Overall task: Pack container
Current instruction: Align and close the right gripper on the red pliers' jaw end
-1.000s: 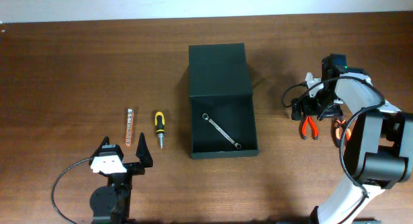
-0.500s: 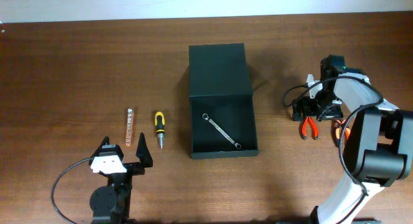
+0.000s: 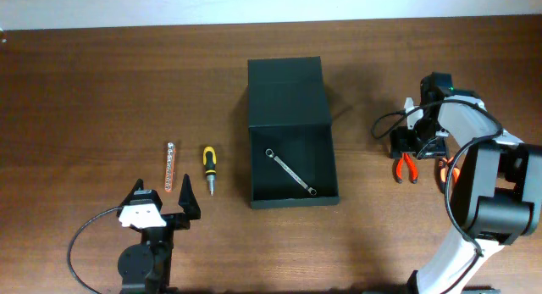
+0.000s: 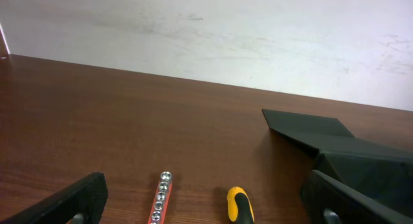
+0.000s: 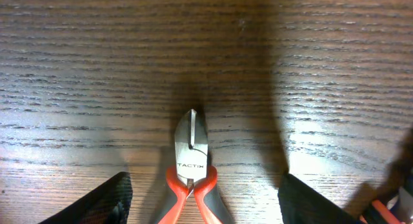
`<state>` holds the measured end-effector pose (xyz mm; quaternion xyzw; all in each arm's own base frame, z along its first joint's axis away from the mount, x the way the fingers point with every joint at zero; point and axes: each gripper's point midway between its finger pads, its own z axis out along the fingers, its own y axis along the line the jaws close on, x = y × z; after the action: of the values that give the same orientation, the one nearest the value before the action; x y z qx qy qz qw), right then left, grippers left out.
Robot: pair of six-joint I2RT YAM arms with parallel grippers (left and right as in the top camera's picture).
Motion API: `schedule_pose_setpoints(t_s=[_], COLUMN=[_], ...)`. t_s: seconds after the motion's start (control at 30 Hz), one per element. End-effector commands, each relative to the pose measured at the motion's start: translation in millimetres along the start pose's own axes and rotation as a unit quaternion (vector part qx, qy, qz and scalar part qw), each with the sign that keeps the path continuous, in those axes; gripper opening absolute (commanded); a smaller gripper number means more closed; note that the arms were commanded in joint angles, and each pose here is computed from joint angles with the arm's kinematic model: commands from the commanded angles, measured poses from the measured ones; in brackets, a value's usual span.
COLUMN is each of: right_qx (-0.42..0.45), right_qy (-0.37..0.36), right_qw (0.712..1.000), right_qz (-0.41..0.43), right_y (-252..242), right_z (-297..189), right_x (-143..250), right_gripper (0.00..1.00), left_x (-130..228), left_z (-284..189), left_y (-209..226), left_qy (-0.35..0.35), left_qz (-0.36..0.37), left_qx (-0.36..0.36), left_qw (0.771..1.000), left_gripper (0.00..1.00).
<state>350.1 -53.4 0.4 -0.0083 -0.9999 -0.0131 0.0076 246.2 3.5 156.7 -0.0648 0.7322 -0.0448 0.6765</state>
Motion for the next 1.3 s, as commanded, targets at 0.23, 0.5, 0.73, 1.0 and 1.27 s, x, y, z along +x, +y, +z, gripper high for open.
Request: schedule_pose_setpoints(t_s=[0.23, 0.5, 0.73, 1.0, 1.27], right_qx=[0.004, 0.019, 0.019, 0.018, 0.017], right_qy=[0.005, 0.011, 0.010, 0.011, 0.017], right_qw=[1.000, 1.000, 1.000, 1.000, 1.000], right_qz=[0.000, 0.000, 0.000, 0.000, 0.000], right_y=[0.2, -4.7, -4.8, -4.6, -4.2], right_z=[4.5, 5.0, 5.0, 5.4, 7.7], right_x=[0.1, 2.0, 1.8, 2.0, 3.9], right_gripper=[0.61, 0.61, 0.62, 0.52, 0.52], left_x=[2.2, 2.2, 2.2, 2.0, 2.2], left_z=[0.1, 0.1, 0.1, 0.0, 0.1], left_y=[-1.9, -1.9, -1.9, -1.9, -1.9], left_qy=[0.003, 0.003, 0.003, 0.003, 0.003], left_qz=[0.008, 0.008, 0.008, 0.008, 0.008], left_qx=[0.005, 0.005, 0.005, 0.005, 0.005], left_qw=[1.000, 1.000, 1.000, 1.000, 1.000], left_gripper=[0.99, 0.99, 0.99, 0.99, 0.99])
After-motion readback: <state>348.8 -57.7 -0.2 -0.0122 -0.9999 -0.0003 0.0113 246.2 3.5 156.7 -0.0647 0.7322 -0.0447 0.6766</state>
